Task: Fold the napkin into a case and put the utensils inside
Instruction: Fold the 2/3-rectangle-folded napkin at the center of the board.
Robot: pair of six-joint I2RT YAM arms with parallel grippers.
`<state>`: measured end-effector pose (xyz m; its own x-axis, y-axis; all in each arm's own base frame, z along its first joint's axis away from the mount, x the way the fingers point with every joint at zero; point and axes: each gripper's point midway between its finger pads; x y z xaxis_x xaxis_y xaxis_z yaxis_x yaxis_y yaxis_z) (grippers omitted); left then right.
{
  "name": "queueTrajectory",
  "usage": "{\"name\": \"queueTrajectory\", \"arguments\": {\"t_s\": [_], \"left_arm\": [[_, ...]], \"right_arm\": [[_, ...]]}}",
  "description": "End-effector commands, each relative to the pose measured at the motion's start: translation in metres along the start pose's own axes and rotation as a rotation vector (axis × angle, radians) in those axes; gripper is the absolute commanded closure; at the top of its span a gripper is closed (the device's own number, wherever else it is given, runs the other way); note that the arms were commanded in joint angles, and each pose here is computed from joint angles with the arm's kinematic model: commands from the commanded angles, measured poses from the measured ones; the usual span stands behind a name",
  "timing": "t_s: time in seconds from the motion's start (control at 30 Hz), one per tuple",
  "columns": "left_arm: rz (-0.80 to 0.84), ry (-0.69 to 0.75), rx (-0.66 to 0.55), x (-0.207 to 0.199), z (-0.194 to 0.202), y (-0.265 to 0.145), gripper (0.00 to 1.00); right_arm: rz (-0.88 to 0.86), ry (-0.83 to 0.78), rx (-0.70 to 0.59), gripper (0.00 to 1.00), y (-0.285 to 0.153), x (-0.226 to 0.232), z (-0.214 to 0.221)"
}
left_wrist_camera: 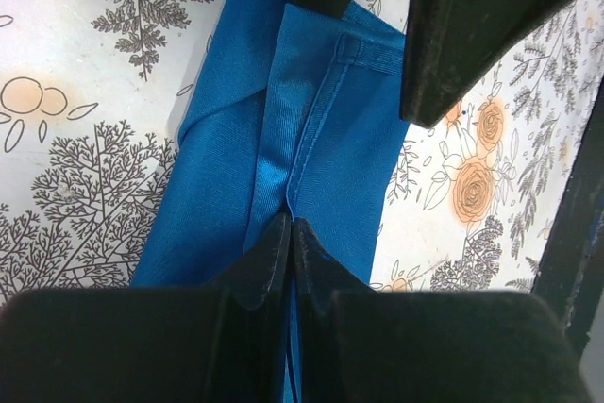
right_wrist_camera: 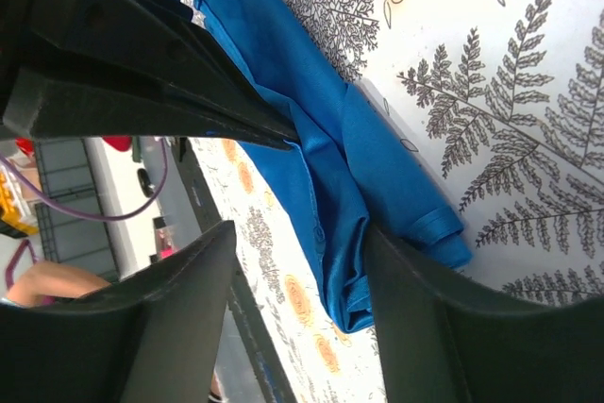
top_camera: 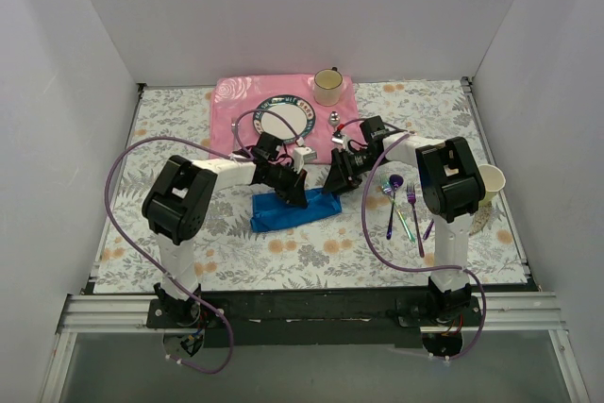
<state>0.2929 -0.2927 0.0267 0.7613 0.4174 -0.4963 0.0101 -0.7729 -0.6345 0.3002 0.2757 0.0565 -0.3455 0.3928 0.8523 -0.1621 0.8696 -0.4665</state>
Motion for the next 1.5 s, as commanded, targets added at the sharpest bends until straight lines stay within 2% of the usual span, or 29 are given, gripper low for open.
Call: {"name": "queueTrajectory", "arguments": {"t_s": [0.0,0.07,0.2,0.33,0.37,0.4,0.43,0.67,1.0,1.33,1.47], "left_arm": [[-0.015,-0.063,0.031,0.01,0.008,-0.002,1.0],[-0.008,-0.072,0.014,0.007,0.003,-0.005,1.0],[0.016,-0.076,-0.013,0.0,-0.005,-0.009,1.0],[0.035,-0.092,-0.024,-0.006,-0.009,-0.011,0.99],[0.045,-0.093,-0.029,-0.009,-0.011,-0.012,0.96],[0.051,-0.09,-0.035,-0.011,-0.014,-0.013,0.91],[0.065,-0.081,-0.045,-0.015,-0.017,-0.015,0.81],[0.045,-0.04,-0.144,-0.019,-0.05,-0.026,0.54],[0.068,-0.043,-0.139,-0.005,-0.06,-0.007,0.45],[0.125,-0.077,-0.117,-0.014,-0.054,0.003,0.45],[0.159,-0.08,-0.116,-0.02,-0.053,0.002,0.48]], "right_arm": [[0.009,-0.05,-0.01,0.51,-0.001,-0.004,-0.003],[0.032,-0.078,-0.005,0.62,-0.001,-0.009,-0.002],[0.061,-0.108,0.003,0.7,-0.001,-0.017,0.001],[0.069,-0.119,0.005,0.91,0.0,-0.022,0.0],[0.072,-0.124,0.004,0.99,0.0,-0.022,-0.001],[0.072,-0.123,0.006,0.99,0.001,-0.023,-0.001],[0.07,-0.132,0.005,0.99,0.001,-0.022,-0.001],[0.038,-0.158,-0.01,0.99,-0.001,-0.012,-0.003],[-0.006,-0.205,-0.038,0.99,-0.005,0.004,-0.006],[-0.047,-0.226,-0.047,0.99,-0.007,0.014,-0.006],[-0.056,-0.227,-0.048,0.99,-0.007,0.016,-0.006]]}}
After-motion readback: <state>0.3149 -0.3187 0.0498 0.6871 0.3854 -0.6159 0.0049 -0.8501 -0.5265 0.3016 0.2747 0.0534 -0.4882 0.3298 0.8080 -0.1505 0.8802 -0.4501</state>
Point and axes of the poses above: each gripper's point midway between its finger pads, its own y axis out along the fingers, its own x axis along the line the jaws close on, z = x × y, and after that the axes turned 1 degree about -y, right-handed
